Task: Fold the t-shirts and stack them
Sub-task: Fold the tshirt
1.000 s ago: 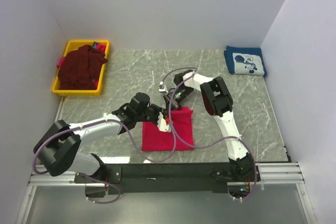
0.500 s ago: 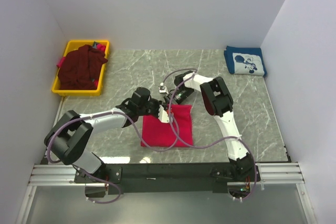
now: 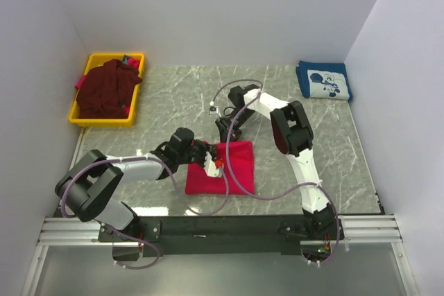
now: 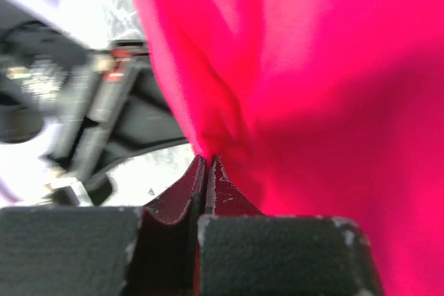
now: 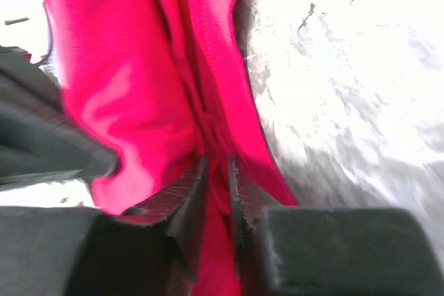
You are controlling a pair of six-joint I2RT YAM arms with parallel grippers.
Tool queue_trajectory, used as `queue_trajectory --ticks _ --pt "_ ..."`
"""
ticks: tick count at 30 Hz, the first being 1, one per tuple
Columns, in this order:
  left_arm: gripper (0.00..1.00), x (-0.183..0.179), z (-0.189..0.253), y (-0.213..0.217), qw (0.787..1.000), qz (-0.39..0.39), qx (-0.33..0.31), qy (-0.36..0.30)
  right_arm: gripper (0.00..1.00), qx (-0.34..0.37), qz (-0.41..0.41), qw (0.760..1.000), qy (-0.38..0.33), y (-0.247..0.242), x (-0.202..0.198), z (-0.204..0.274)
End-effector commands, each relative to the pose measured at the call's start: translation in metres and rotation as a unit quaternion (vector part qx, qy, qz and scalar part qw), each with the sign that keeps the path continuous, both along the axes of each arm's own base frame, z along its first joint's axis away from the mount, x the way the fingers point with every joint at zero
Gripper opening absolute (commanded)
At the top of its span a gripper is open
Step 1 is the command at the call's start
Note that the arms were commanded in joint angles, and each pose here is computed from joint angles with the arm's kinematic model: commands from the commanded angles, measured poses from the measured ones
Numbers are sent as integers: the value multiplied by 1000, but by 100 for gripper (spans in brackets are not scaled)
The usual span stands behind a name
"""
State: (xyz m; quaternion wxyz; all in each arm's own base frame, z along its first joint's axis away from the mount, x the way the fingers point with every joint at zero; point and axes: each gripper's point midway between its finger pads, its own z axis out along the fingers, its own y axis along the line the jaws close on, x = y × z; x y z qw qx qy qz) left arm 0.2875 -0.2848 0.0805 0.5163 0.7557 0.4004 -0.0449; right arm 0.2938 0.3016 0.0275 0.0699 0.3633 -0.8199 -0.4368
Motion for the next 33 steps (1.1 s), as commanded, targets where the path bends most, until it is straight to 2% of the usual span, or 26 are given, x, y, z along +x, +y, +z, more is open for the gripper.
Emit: queue_trajectory --ticks 1,6,7,9,11,13,14,15,16,17,18,19,21,24,25,27,28,31,33 --pt "1 -7 19 -6 998 -30 -17 -60 30 6 -1 995 -96 5 23 44" --pt "1 -6 15 -8 998 -28 -15 -60 43 6 -19 988 -150 6 41 73" --pt "1 -5 14 -8 998 -25 -14 -60 51 6 -28 987 -158 4 46 78" --pt "1 2 24 -12 998 -15 -26 -60 57 13 -43 983 -176 0 57 95" --pt "16 11 28 -14 999 16 -37 -18 67 24 -68 981 -183 -12 70 112" --pt "35 31 45 -10 996 55 -60 30 70 32 -89 979 -182 -25 77 123" --pt "39 39 71 -17 994 47 -89 44 70 33 -110 976 -185 -42 84 129" --pt "42 43 77 -13 992 51 -94 73 70 34 -123 974 -185 -51 87 132" --pt "51 46 72 4 982 83 -94 141 70 33 -137 973 -183 -61 90 135" --pt "53 49 98 1 976 70 -121 166 70 39 -148 971 -182 -69 88 138" --pt "54 50 102 6 968 81 -127 199 70 37 -166 969 -179 -84 92 138" --pt "55 47 94 22 950 112 -126 264 70 37 -172 968 -177 -89 91 138" --pt "56 46 106 28 931 116 -139 316 69 37 -187 967 -167 -100 82 133" --pt "58 35 88 50 879 155 -125 434 68 39 -200 967 -150 -100 69 121" --pt "63 38 75 58 851 184 -125 475 68 43 -208 966 -149 -98 70 119" --pt "63 40 63 66 818 218 -123 518 65 34 -218 967 -130 -99 64 105" --pt "63 43 52 71 792 244 -127 546 63 32 -220 967 -126 -99 63 100" --pt "63 56 36 81 762 289 -142 562 58 23 -221 968 -115 -97 61 83" --pt "63 60 28 82 756 301 -143 563 57 20 -219 970 -103 -95 57 73"
